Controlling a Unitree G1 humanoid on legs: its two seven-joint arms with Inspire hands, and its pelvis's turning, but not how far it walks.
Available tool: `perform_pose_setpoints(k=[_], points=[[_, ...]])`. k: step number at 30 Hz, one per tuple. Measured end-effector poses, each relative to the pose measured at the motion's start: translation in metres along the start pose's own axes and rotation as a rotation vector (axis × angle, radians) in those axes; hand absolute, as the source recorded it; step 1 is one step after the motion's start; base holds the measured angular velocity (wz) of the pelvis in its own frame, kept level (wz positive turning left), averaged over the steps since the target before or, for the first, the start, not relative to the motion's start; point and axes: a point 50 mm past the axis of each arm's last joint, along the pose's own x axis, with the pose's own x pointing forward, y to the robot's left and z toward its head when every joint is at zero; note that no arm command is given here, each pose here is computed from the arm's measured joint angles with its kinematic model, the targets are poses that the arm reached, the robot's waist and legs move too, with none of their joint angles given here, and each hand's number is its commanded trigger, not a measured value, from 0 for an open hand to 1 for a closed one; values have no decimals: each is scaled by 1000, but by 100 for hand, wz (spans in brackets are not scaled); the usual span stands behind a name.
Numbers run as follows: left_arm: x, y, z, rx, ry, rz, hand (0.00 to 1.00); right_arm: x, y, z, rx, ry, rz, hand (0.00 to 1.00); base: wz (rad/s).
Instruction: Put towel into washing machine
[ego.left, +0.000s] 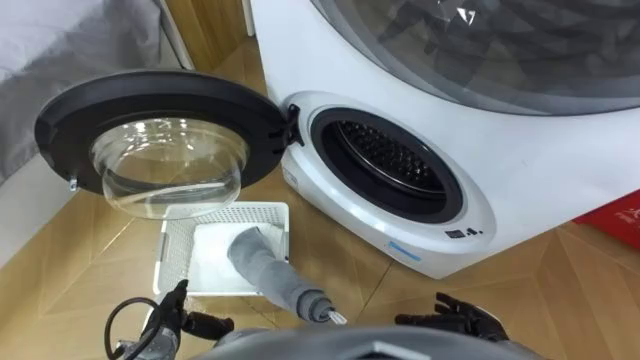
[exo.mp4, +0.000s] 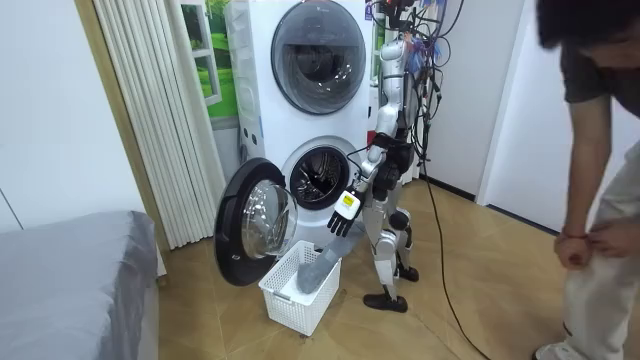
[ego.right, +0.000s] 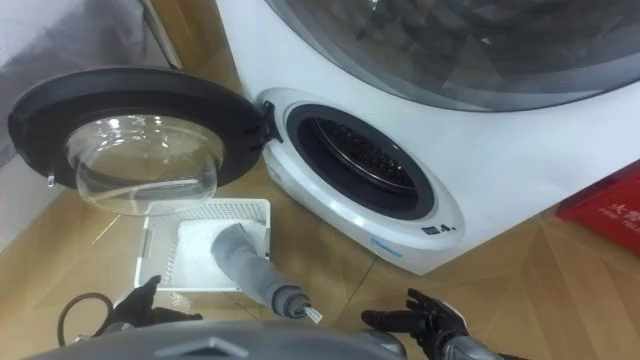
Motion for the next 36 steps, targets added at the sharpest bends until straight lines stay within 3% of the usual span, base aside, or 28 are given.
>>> perform_pose_setpoints(k=[13, 20, 36], points=[[0, 0, 1, 5, -4, 5, 0, 0, 0, 1, 6, -3, -2, 0, 0], [3, -1, 16, 80, -51, 3, 0, 2, 2, 10, -26, -19, 11, 0, 1], [13, -23, 122, 500, -374, 26, 0, 14, 23, 92, -147, -183, 34, 0, -1]])
